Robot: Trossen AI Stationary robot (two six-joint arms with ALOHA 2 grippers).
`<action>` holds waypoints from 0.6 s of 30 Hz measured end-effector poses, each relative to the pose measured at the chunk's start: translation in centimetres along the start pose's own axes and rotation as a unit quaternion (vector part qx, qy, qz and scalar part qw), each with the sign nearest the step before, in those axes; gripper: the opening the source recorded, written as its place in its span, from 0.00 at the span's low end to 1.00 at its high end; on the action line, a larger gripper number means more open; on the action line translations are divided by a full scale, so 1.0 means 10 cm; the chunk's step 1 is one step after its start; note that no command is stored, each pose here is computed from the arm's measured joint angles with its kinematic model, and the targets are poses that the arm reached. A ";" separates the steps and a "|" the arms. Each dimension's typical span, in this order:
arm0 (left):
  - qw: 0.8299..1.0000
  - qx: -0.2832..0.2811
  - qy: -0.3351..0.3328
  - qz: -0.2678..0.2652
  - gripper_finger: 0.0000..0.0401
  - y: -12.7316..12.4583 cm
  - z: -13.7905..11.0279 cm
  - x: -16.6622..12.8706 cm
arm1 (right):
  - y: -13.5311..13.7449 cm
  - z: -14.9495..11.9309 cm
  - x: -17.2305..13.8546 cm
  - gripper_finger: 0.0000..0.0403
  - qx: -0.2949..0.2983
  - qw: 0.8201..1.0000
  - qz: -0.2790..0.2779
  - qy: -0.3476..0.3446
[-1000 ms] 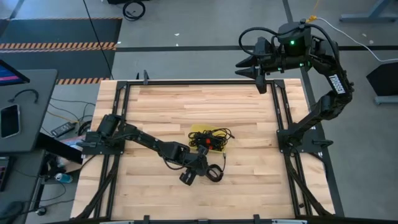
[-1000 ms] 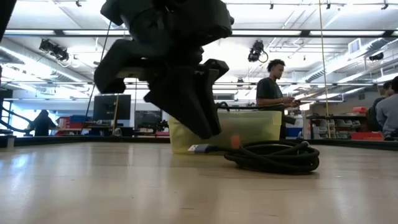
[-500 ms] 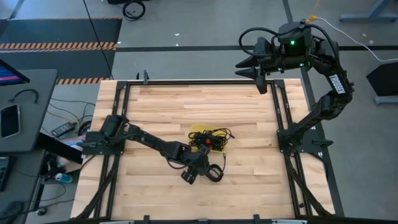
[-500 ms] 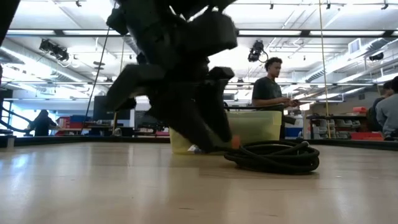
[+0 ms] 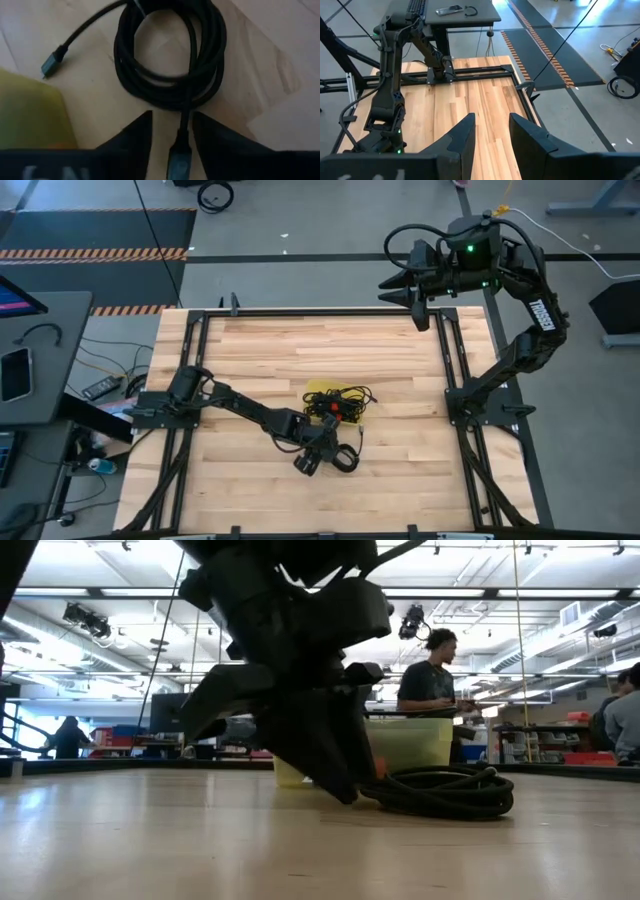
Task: Pick and place USB-C Cables
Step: Put the black charger cable into the yellow bin
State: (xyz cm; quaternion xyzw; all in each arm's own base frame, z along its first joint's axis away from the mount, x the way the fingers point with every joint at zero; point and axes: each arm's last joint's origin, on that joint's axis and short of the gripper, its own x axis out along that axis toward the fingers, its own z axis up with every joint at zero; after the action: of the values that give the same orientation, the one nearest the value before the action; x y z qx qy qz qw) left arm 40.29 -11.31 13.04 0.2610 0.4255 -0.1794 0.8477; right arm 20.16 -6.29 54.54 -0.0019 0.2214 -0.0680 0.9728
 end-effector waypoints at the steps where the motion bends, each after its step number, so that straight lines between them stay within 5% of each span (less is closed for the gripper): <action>1: 1.000 0.000 -0.002 0.001 0.33 0.00 0.01 0.00 | 0.00 0.00 0.00 0.31 -0.001 1.000 0.000 0.000; 6: 1.000 -0.002 -0.010 0.006 0.05 0.05 0.11 -0.04 | 0.00 0.00 0.00 0.31 -0.007 1.000 -0.004 0.001; 18: 0.999 0.036 -0.018 0.024 0.05 0.06 0.17 -0.10 | 0.00 0.00 0.00 0.31 -0.007 1.000 -0.006 0.000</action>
State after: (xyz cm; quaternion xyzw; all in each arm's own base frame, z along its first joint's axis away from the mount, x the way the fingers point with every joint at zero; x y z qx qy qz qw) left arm 41.13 -11.72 14.90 0.2983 0.3969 -0.1786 0.8495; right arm 20.16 -6.32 54.54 -0.0096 0.2223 -0.0719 0.9723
